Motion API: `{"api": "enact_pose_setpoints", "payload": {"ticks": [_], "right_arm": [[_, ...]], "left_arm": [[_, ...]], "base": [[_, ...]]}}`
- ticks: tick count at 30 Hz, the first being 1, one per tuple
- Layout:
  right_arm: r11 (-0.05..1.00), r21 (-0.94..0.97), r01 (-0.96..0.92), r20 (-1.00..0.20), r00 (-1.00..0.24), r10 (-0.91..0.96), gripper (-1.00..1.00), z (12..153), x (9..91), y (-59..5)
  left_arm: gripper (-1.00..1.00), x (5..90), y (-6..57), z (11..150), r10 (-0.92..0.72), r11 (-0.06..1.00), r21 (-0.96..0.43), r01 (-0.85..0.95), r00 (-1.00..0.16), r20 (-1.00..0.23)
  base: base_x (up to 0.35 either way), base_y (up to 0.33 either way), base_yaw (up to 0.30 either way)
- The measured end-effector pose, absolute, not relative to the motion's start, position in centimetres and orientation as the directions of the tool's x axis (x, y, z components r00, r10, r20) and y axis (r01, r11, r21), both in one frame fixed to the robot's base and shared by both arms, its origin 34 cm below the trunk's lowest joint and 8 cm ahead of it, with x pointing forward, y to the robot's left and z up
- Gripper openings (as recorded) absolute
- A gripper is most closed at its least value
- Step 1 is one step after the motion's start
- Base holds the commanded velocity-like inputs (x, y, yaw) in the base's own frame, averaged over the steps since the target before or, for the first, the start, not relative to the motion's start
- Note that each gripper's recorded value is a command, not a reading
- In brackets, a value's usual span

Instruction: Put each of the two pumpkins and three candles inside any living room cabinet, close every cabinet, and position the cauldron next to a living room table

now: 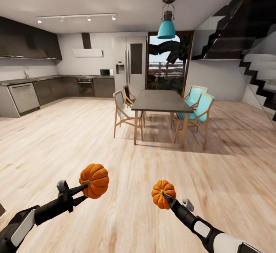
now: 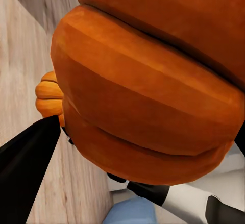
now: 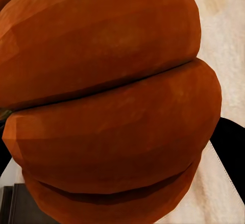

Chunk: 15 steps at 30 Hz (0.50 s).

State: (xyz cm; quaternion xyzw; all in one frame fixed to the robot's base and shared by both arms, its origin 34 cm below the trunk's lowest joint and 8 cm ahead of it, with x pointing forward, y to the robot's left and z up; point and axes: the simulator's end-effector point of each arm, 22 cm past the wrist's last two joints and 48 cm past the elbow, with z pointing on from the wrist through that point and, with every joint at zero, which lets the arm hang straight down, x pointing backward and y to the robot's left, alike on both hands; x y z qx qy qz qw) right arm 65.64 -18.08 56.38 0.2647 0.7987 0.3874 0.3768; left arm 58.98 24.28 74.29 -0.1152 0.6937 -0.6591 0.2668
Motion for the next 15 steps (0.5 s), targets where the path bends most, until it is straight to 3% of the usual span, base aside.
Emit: {"api": "enact_pose_setpoints", "payload": {"ticks": [7,15], "right_arm": [[0.56,0.818,0.131,-0.397,-0.576,0.714,-1.0,56.37,65.64,-18.07],[0.563,0.816,0.13,-0.399,-0.579,0.711,-1.0,56.33,65.6,-18.03]], "left_arm": [[-1.0,58.98,24.26,74.28,-0.511,0.105,-0.976,0.192,-0.831,-0.219],[-1.0,58.99,24.21,74.21,-0.51,0.108,-0.976,0.191,-0.832,-0.219]], "base": [[0.309,-0.11,0.131],[0.309,-0.113,0.27]]}}
